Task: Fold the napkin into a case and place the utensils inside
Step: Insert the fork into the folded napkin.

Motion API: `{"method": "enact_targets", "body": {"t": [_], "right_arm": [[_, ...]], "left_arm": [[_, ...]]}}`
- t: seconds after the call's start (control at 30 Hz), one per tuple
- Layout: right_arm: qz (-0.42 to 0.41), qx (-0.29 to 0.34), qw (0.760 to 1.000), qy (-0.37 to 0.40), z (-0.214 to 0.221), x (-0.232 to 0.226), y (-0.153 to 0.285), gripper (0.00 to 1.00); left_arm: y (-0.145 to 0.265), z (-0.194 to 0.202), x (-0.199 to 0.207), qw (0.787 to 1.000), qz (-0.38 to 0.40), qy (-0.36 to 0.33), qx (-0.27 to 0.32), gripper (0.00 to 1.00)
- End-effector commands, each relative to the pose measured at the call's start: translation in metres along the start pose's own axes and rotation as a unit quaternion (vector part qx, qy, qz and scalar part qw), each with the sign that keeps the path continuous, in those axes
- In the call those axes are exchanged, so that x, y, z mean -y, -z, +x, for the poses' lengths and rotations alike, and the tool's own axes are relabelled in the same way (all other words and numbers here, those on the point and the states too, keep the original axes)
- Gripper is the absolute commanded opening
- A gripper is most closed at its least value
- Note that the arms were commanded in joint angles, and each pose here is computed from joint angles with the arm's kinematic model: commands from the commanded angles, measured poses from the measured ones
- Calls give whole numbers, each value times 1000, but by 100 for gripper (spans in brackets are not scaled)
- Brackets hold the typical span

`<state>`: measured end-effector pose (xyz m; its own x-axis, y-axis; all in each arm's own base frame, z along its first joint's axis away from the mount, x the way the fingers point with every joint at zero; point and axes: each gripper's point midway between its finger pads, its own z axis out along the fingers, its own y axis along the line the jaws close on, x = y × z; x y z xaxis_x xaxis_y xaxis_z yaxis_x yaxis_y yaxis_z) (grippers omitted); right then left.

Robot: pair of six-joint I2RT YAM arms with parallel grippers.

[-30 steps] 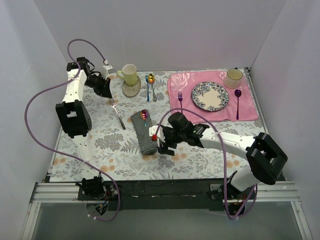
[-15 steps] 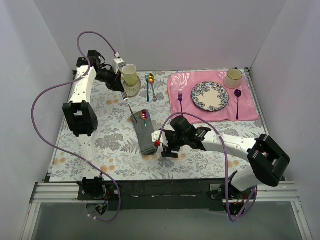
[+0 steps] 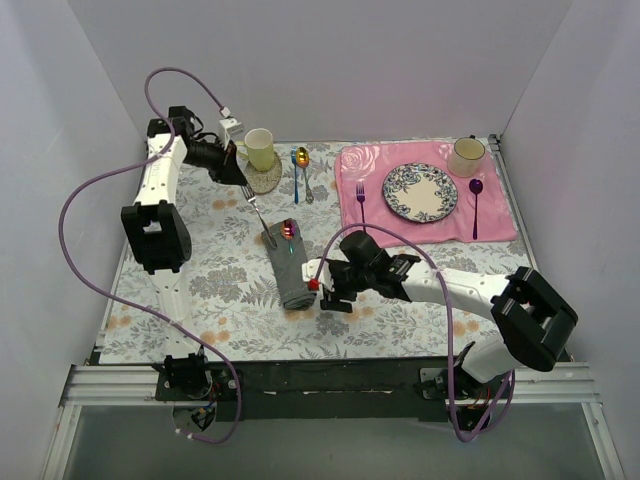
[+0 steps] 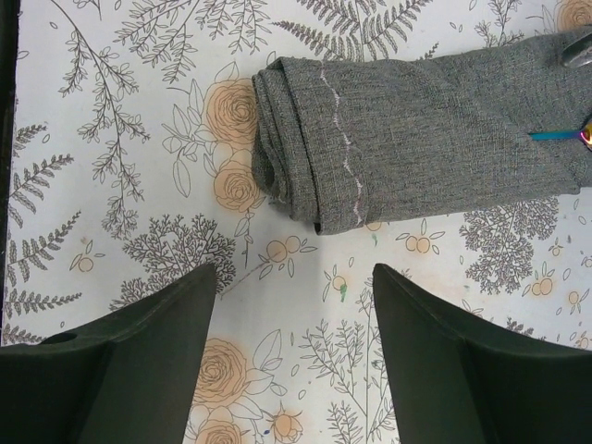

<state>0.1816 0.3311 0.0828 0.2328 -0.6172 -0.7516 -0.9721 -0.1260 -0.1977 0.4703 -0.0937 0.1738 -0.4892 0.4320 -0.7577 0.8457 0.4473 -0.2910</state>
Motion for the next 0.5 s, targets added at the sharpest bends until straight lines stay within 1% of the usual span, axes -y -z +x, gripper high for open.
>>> {"method": "enact_targets", "body": {"t": [0.0,0.13,0.23,0.27,0.33,0.37,0.47], "right_arm": [[11,33,999,1,-11,7,-5,74],[7,43,999,8,-13,6,-10,69],[5,47,999,15,-14,7,-13,63],[4,51,999,20,-15,6,-15,57],[-1,56,998,31,-18,5,-17,49],[-4,57,998,37,-18,2,-19,43],[-12,60,996,58,-17,-4,-24,35]], "left_arm": [[5,-17,23,999,34,2,34,0],[-6,-9,23,998,49,11,33,0],[-13,-1,23,998,58,16,31,0],[-14,0,24,997,61,20,32,0],[-19,6,24,997,71,22,30,0],[-22,8,25,996,76,25,28,0],[-27,15,26,995,88,33,28,0]]}}
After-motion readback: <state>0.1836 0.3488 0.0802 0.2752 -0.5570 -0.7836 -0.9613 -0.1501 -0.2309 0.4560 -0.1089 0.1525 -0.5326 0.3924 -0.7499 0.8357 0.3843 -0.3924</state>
